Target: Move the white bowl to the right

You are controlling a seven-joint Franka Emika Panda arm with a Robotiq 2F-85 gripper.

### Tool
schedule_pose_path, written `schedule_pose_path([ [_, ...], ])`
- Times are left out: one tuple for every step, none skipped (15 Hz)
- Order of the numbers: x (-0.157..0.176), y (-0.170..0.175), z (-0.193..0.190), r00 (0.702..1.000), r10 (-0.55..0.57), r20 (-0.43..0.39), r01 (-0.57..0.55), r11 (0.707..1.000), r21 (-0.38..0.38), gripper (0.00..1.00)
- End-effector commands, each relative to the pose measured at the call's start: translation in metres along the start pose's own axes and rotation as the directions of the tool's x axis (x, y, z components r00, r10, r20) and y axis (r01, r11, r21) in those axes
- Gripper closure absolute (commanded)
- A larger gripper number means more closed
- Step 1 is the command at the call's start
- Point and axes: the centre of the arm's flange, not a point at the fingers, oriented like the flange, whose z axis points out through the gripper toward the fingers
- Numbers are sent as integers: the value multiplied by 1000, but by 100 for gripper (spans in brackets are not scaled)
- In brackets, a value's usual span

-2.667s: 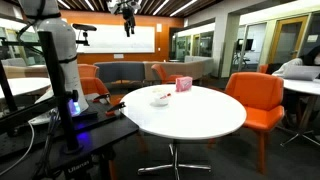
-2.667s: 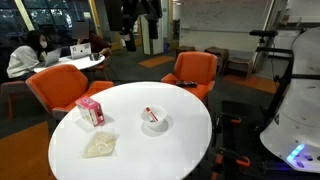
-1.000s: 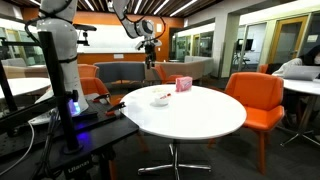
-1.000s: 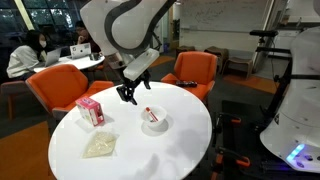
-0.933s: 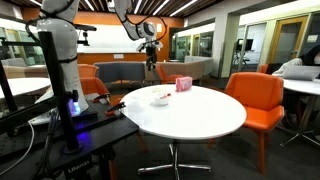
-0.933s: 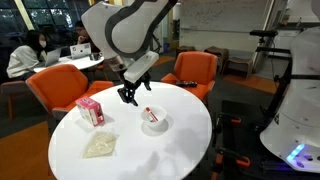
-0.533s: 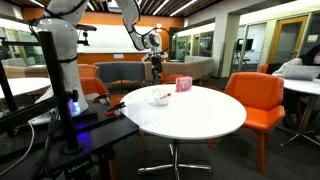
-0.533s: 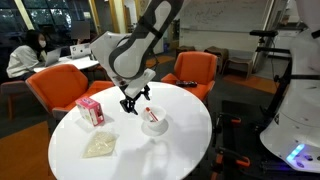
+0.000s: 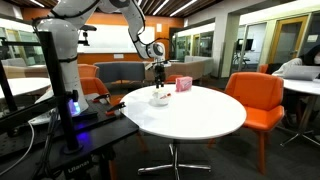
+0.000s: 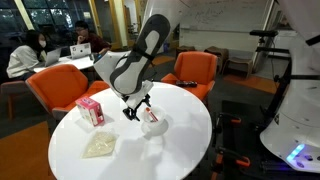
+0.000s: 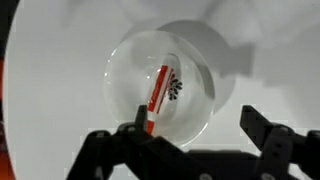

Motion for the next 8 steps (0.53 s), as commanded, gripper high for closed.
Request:
schedule_pose_path([
  [13,-7,12,1000,-12,4,12,1000,-7,0],
  [14,-9,16,1000,-14,8,14,1000,-4,0],
  [15,-12,20,1000,-21,13,21,1000,-2,0],
  [17,-14,23,1000,-24,14,24,1000,-5,0],
  [18,-16,26,999,-29,18,29,1000,-5,0],
  [20,-17,29,999,-30,21,30,999,-11,0],
  [21,-18,32,999,-32,25,32,999,-16,0],
  [23,-19,35,999,-37,28,38,999,-20,0],
])
